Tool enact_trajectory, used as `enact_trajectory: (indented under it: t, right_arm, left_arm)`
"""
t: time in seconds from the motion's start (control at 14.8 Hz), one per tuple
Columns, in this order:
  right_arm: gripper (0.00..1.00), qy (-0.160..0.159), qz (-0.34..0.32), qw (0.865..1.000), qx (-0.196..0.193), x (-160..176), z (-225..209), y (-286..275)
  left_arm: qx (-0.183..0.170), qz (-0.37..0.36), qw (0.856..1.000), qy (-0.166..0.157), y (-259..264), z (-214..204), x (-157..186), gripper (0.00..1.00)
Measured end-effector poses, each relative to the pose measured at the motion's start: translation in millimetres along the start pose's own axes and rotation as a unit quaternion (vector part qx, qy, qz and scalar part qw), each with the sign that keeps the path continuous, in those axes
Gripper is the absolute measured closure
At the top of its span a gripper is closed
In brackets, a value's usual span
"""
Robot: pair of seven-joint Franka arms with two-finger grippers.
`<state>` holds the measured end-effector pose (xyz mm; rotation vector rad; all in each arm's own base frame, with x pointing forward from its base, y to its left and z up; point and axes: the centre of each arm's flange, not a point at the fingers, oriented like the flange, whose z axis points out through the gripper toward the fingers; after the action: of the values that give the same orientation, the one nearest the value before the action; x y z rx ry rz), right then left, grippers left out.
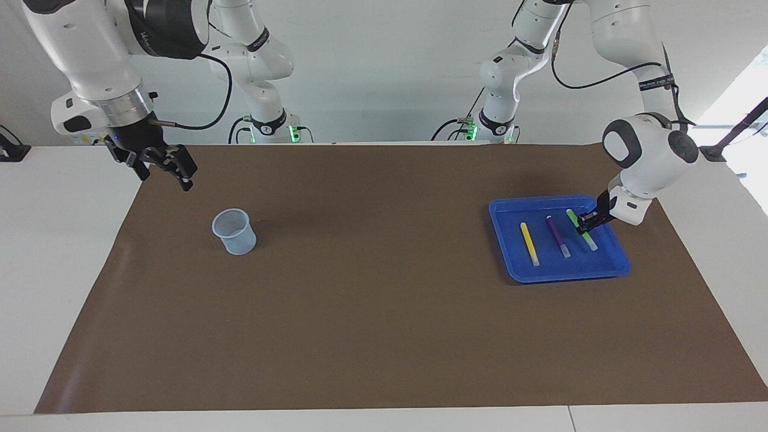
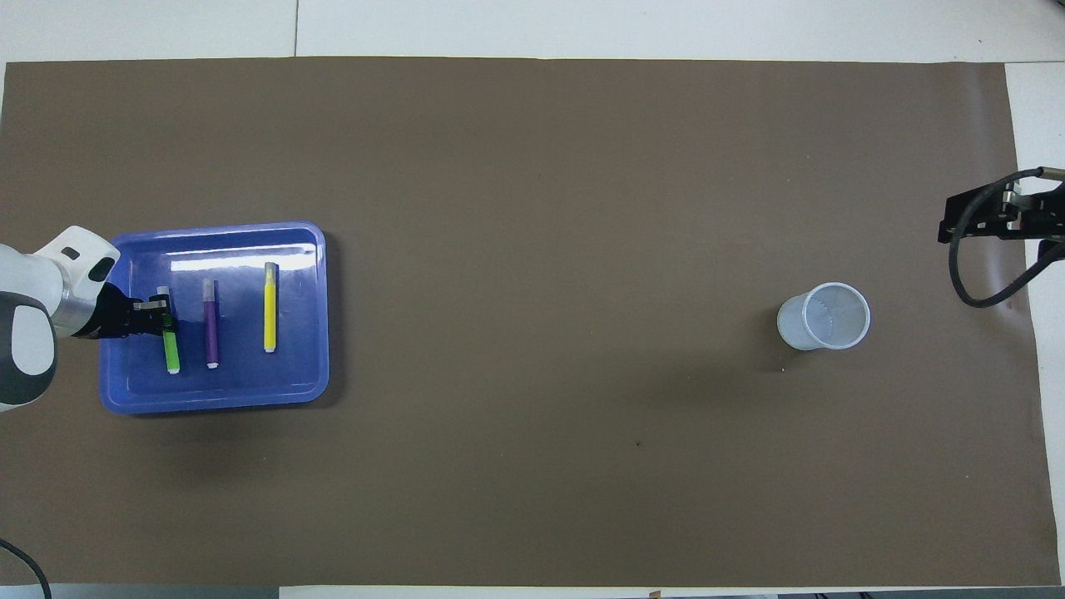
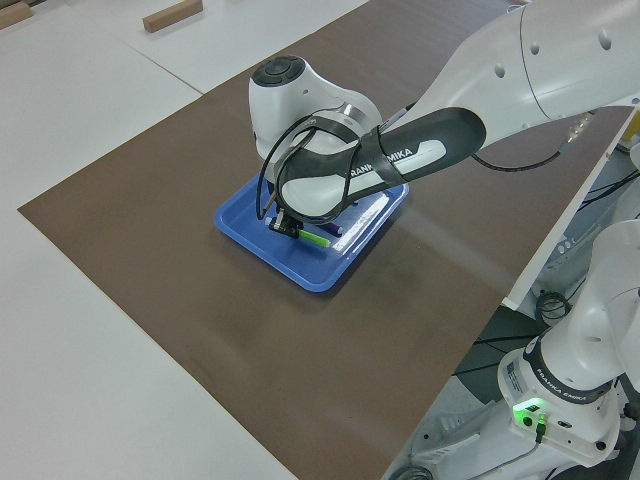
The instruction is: Right arm passes pens to left for tray arrangement
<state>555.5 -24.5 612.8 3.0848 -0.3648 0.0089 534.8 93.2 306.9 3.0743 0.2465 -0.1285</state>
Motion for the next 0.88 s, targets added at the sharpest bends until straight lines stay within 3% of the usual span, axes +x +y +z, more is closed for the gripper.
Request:
enact_trajectory:
  t: [0.54,0.68,0.88]
  right_arm:
    - [0.00,-0.022,-0.009,1.000,-0.004,-12.0,5.1,-7.1]
    - [0.00,-0.023,-0.011,1.000,-0.005,-14.6,5.6,-8.5]
    - [0.00,-0.025,-0.012,1.000,-0.005,-15.5,7.6,-9.2]
  left_arm:
    - [0.004,0.041,0.999,0.003,-0.2,-0.1,0.9,0.83]
    - [0.004,0.045,0.999,0.003,-0.2,-0.1,0.9,0.68]
    - [0.004,0.046,0.999,0.003,-0.2,-0.1,0.8,0.34]
